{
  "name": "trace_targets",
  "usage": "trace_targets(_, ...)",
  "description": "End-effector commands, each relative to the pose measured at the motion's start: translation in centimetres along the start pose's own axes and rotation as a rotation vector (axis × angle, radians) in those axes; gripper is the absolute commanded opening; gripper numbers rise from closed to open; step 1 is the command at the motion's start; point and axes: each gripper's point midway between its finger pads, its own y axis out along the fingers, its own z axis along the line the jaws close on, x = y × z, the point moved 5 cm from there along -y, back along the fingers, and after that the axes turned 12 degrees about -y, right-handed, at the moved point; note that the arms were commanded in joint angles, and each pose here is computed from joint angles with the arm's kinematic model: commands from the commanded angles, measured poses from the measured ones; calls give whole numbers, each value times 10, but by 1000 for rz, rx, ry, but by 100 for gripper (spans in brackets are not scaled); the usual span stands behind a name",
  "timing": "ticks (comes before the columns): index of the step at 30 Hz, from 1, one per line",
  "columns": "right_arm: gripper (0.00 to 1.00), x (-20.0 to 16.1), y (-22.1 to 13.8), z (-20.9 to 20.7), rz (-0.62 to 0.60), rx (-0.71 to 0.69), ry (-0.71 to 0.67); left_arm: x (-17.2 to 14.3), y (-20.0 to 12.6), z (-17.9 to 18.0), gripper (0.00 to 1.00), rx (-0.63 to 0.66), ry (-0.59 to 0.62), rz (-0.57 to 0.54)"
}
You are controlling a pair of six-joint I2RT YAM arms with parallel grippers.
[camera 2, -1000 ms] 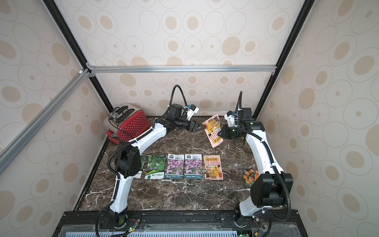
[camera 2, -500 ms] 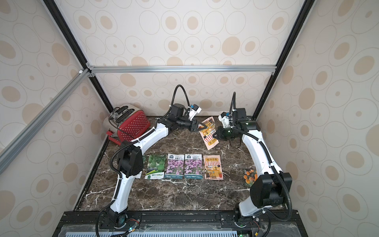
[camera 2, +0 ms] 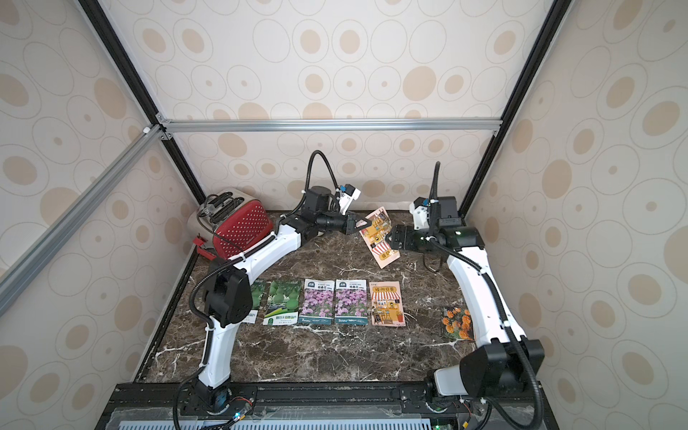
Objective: Arrange the seed packets in a row
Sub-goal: Place the seed packet at the center of the board.
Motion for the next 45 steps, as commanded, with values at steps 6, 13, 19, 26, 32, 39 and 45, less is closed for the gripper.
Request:
trace_targets(6,100,29,-4,3,-329,91,369,55,-40,-46,0,-9,-269,-415)
trace_targets(13,100,43,9,17,-530,275,563,59,-55,-51,0,14,-416,-612)
trace_targets(19,96,47,21,32,-611,349,625,56,-59,-66,0,23,-444,-678)
trace_targets(26,93,54,46,45,-622,449,704,52,-53,-69,0,12,-471,-686)
trace_targets(32,83,51,45,45,-661,432,695,53,-52,-71,0,1,-465,-680)
trace_targets(39,17,64,43,46,-751,487,693,48,-50,-73,0,-9,-459,-662)
trace_targets(45,0,53,35,48,-712,413,579,39,-48,-75,24,3,-368,-573)
